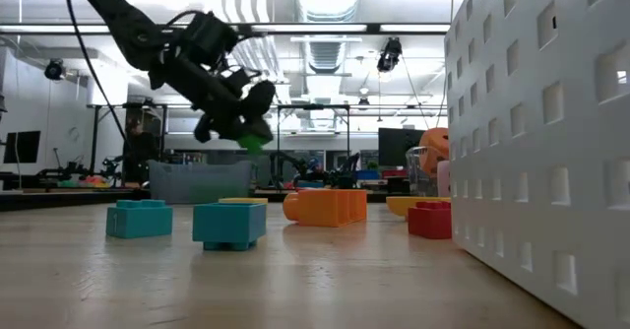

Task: Pick & Place Toys
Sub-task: Put the green game piece into the black bin, then put the red game piece into the black bin, then put the orange game piece into the black bin

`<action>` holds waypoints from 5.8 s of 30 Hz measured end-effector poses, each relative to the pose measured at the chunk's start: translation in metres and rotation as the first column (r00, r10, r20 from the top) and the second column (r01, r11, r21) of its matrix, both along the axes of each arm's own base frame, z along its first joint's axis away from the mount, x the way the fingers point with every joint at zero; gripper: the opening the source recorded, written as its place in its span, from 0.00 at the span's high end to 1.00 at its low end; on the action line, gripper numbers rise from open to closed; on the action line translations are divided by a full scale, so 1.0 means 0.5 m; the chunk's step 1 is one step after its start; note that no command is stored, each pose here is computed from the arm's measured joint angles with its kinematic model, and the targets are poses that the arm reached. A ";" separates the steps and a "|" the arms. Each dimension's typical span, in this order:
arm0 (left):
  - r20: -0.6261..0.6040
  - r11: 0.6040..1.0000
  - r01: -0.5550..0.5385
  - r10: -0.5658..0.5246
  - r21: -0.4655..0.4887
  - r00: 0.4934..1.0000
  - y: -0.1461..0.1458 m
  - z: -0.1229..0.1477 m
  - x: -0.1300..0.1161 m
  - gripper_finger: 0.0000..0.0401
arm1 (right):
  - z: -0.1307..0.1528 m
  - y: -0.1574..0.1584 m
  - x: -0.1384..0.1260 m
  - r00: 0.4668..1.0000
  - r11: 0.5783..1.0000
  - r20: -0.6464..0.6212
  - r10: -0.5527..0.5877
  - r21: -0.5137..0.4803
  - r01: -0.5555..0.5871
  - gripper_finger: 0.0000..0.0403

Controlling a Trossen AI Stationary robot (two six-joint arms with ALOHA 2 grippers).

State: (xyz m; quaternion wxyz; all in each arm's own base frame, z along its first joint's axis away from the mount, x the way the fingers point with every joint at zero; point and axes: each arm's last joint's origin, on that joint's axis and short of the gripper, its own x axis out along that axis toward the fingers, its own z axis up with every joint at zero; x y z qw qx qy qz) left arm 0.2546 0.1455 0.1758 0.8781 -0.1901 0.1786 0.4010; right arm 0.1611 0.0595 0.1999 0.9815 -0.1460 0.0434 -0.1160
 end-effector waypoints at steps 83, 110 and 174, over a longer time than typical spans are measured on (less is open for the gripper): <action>-0.339 0.867 0.240 -0.405 -0.436 0.849 -0.186 -0.095 0.238 0.16 | 0.000 0.000 -0.001 1.000 1.000 -0.006 0.000 -0.006 0.000 0.13; -0.405 0.859 0.291 -0.466 -0.422 0.787 -0.197 -0.096 0.229 0.62 | -0.001 -0.001 -0.001 1.000 1.000 -0.010 -0.001 -0.005 0.001 0.13; -0.116 0.978 -0.196 0.188 -0.064 0.975 -0.026 0.001 -0.084 0.23 | -0.005 -0.001 -0.001 1.000 1.000 -0.022 -0.003 0.005 0.003 0.13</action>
